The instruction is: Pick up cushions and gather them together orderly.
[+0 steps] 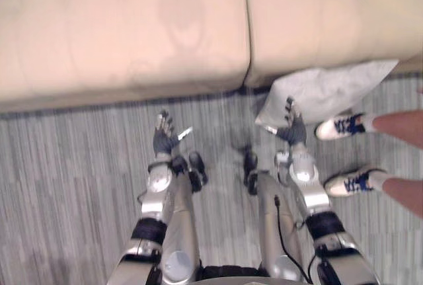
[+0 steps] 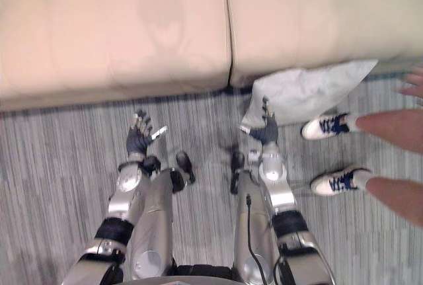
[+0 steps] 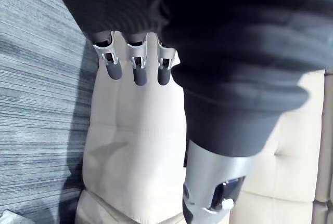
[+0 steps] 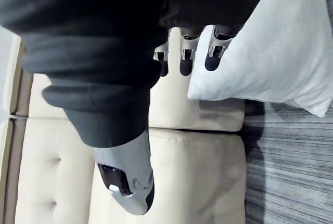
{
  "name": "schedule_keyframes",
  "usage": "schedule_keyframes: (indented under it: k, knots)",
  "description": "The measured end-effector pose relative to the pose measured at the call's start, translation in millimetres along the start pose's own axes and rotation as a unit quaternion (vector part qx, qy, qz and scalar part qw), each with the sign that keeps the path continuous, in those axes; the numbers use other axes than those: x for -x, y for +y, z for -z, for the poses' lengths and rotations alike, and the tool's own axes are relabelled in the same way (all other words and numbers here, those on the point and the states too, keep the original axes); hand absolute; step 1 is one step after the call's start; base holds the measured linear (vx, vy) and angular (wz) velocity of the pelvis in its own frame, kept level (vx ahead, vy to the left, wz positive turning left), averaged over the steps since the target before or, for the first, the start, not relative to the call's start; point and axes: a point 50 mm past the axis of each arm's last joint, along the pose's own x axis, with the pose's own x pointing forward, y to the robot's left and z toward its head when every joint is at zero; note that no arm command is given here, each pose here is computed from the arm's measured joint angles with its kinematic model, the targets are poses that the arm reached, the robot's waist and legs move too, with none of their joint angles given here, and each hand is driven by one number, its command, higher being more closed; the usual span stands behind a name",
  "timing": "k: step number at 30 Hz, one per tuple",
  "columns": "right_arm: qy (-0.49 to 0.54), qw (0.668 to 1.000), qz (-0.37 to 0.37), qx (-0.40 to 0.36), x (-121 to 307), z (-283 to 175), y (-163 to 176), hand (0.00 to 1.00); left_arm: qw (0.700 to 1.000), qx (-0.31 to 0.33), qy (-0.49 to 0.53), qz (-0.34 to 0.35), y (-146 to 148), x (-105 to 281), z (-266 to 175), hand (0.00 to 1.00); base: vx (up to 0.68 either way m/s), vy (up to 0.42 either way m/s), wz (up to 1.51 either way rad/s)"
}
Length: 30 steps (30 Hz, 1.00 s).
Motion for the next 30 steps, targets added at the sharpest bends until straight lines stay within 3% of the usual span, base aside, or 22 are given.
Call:
schedule_keyframes:
  k: [5,11,20,30]
  knots:
    - [0.165,0.986,0.026,0.021,49.0,77.8,-34.0,0.0,0.991,-0.067,0.115,-0.027,43.3,32.4,52.6,0.0,0.18,-0.011,-0.03]
    - [0.241,0.969,0.045,0.028,81.2,108.4,-62.5,0.0,0.978,-0.106,0.17,-0.055,82.6,57.9,70.6,0.0,0.11,0.023,-0.31]
    - [0.242,0.968,0.063,0.009,74.0,107.1,-77.2,0.0,0.978,-0.098,0.179,-0.036,73.8,61.5,76.1,0.0,-0.03,0.044,-1.02]
    - [0.238,0.971,0.036,0.001,49.5,101.5,-56.0,0.0,0.972,-0.101,0.209,-0.015,68.9,66.3,86.0,0.0,-0.02,0.003,-1.48]
